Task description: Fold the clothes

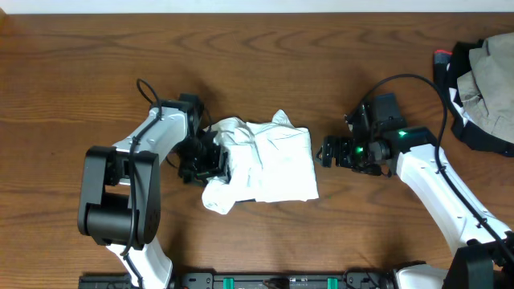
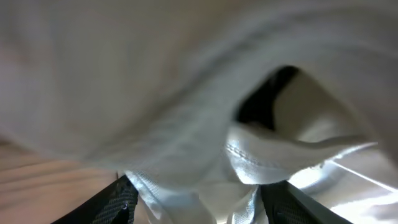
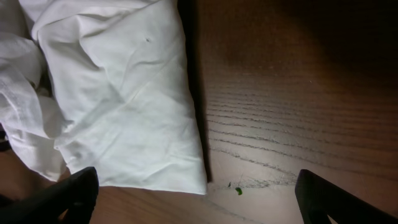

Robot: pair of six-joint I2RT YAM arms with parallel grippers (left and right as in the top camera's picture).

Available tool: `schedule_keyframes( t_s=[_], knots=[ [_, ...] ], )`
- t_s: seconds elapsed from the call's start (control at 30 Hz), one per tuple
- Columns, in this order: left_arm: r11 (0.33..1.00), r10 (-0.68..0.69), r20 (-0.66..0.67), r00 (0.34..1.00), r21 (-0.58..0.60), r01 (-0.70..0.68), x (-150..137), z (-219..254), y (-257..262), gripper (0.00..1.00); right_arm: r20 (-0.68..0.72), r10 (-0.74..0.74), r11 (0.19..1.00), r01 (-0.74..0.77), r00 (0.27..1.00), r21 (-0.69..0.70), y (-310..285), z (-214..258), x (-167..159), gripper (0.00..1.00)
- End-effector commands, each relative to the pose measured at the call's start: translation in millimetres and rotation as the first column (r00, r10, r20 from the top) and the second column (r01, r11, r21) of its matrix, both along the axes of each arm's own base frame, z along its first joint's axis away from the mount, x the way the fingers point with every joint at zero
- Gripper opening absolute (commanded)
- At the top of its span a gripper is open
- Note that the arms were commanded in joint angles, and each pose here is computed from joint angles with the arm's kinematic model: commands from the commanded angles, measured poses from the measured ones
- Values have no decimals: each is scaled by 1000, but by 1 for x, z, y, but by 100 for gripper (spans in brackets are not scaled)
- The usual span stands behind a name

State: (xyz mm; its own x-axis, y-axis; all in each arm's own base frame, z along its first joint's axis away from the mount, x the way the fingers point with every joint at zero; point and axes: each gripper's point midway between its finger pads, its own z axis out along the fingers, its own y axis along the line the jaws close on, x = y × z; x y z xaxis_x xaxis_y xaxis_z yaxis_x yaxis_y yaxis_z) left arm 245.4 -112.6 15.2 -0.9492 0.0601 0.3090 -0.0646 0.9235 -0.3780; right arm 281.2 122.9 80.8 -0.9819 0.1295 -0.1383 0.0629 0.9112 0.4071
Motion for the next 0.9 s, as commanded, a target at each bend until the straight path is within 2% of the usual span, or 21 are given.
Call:
schedule_keyframes(
  t_s=[0.0, 0.03, 0.07, 0.13, 0.2, 0.4, 0.87],
  knots=[
    [996, -15, 1, 1000, -93, 15, -4, 10, -11, 55, 37, 10, 1000, -10, 999, 0, -1, 9, 6, 99],
    [994, -10, -5, 1000, -112, 10, -5, 12, -13, 38, 38, 10, 1000, -10, 999, 0, -1, 9, 6, 99],
    [991, -11, -10, 1000, -132, 9, -6, 14, -16, 25, 39, 10, 1000, -10, 999, 0, -1, 9, 6, 99],
    [990, -9, -23, 1000, -144, 6, -9, 16, -18, 13, 38, 10, 1000, -10, 999, 0, -1, 9, 6, 99],
    [990, -8, -35, 999, -144, 3, -11, 17, -18, 6, 38, 10, 1000, -10, 999, 0, -1, 9, 6, 99],
    [984, 5, -40, 999, -178, -12, -8, 28, -24, 6, 46, 10, 1000, -10, 999, 2, -1, 10, 8, 99],
    [962, 195, 154, 969, -222, -159, 34, 95, -52, 5, 50, 8, 1000, -9, 999, 17, 10, 11, 8, 99]
  ],
)
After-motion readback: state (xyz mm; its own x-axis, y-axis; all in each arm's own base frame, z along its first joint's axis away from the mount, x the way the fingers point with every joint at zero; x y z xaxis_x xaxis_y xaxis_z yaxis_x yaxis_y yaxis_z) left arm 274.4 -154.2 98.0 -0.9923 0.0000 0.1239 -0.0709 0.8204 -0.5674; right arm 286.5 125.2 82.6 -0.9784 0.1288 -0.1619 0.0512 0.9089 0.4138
